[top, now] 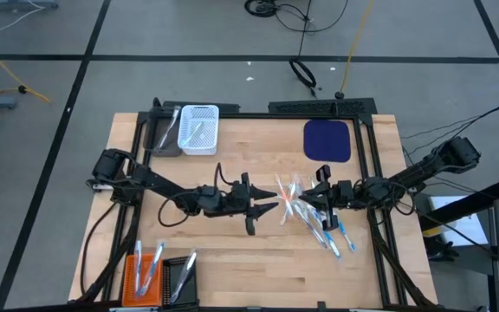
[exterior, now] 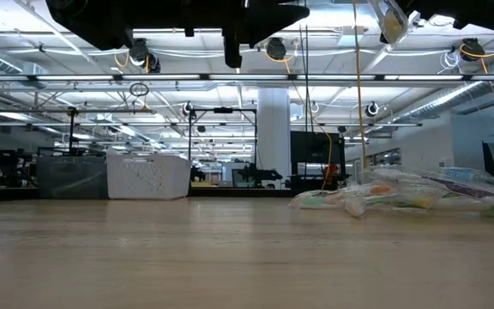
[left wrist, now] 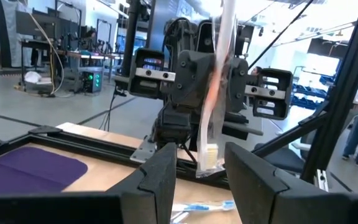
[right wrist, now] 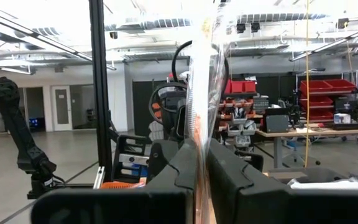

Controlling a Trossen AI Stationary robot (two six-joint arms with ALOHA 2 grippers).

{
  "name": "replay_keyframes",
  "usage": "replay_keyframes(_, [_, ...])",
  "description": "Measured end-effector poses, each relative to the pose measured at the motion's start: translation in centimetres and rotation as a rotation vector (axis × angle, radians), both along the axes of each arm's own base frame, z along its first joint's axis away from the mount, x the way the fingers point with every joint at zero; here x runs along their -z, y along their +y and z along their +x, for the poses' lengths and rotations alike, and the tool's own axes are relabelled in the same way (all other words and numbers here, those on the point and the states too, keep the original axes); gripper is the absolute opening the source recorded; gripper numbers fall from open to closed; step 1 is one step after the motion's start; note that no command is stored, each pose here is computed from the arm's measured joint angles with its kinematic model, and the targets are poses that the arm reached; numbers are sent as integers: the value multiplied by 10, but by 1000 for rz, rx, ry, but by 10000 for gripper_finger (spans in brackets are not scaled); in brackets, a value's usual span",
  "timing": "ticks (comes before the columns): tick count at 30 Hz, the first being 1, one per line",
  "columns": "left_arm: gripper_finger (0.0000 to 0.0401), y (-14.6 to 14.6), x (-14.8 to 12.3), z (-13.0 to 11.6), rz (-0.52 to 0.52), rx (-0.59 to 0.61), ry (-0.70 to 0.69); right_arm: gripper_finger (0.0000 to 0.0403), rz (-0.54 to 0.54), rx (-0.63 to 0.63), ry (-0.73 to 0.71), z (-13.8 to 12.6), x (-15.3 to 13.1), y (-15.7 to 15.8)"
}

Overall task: Pick & Place Toothbrushes
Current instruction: Put the orange toothbrush into the black bin

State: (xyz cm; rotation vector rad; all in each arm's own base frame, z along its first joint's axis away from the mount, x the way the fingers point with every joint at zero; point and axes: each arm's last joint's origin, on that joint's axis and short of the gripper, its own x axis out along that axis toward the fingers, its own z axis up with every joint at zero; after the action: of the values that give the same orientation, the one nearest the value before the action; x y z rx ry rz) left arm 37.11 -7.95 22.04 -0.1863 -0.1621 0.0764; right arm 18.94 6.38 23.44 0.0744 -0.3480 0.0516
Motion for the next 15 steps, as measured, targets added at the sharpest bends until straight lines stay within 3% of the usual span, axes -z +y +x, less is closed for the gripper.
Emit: replay_keyframes(15, [136, 0, -4, 1, 2, 6, -22, 9, -6, 3, -7, 0, -1, 0])
